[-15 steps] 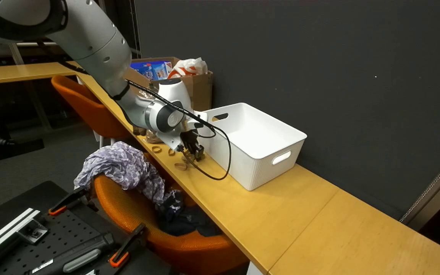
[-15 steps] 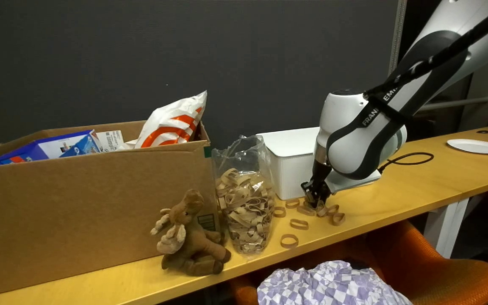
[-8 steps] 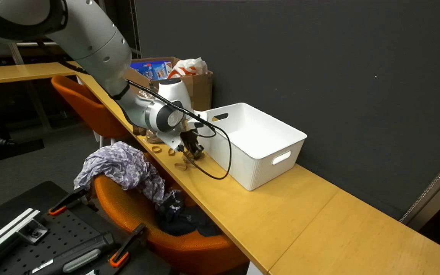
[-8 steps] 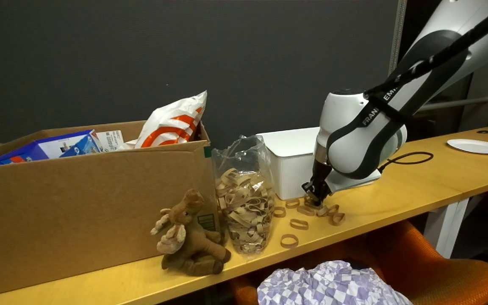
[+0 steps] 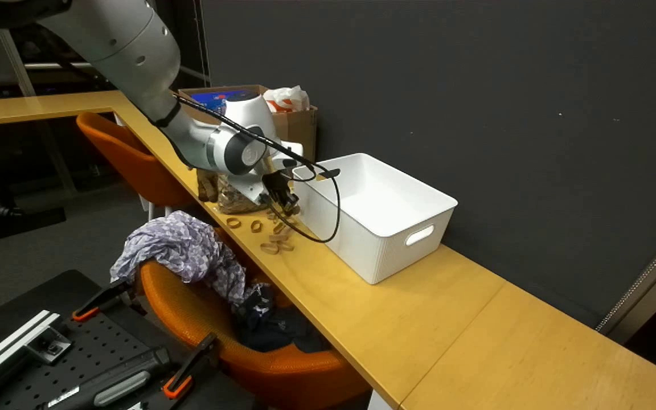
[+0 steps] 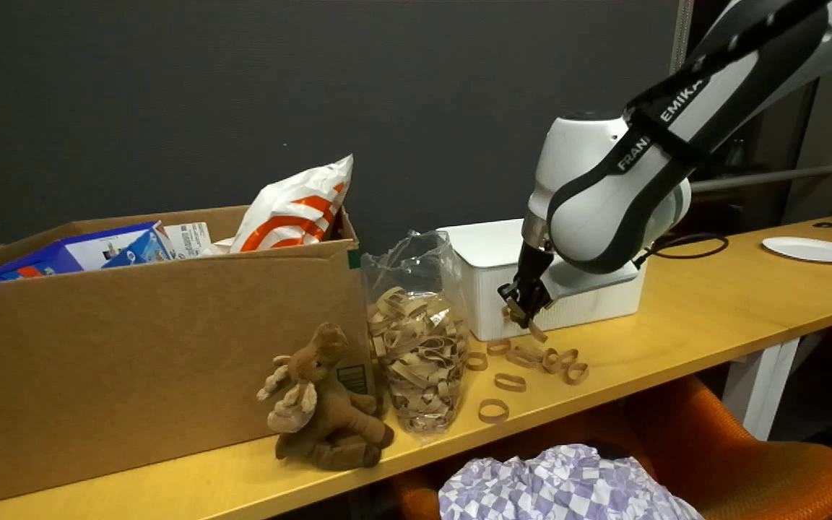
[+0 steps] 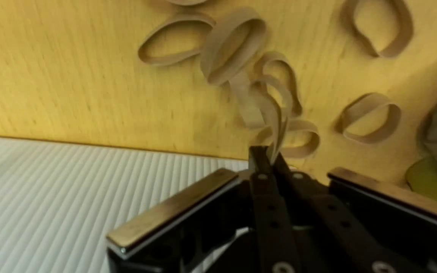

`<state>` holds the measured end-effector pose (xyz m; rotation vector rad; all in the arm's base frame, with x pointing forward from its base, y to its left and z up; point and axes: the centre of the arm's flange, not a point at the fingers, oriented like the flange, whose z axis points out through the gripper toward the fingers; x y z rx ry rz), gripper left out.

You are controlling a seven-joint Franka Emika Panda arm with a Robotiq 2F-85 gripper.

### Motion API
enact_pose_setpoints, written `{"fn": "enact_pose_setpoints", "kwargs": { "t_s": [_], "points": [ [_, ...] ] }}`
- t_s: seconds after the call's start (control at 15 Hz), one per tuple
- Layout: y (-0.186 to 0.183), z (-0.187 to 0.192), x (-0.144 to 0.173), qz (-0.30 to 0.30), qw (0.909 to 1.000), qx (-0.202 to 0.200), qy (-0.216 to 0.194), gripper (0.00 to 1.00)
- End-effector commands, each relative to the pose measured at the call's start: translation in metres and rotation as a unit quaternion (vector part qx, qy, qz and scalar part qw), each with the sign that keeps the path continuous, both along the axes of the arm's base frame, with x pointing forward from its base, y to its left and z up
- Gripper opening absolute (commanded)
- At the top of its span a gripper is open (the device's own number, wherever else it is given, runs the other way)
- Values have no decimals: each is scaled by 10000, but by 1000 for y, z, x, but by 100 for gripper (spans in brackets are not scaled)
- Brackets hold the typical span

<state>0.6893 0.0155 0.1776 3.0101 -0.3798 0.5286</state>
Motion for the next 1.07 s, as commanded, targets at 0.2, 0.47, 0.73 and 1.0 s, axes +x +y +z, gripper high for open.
{"fn": "enact_pose_setpoints", "kwargs": {
  "t_s": [0.2,0.47,0.73,1.0],
  "points": [
    [33,82,-25,52,9995,-44,-292,1],
    [59,131,-38,200,9975,-144,-659,1],
    [84,172,-43,419,9936,-247,-1022,1],
    [108,191,-35,734,9900,-299,-1164,1]
  ]
}}
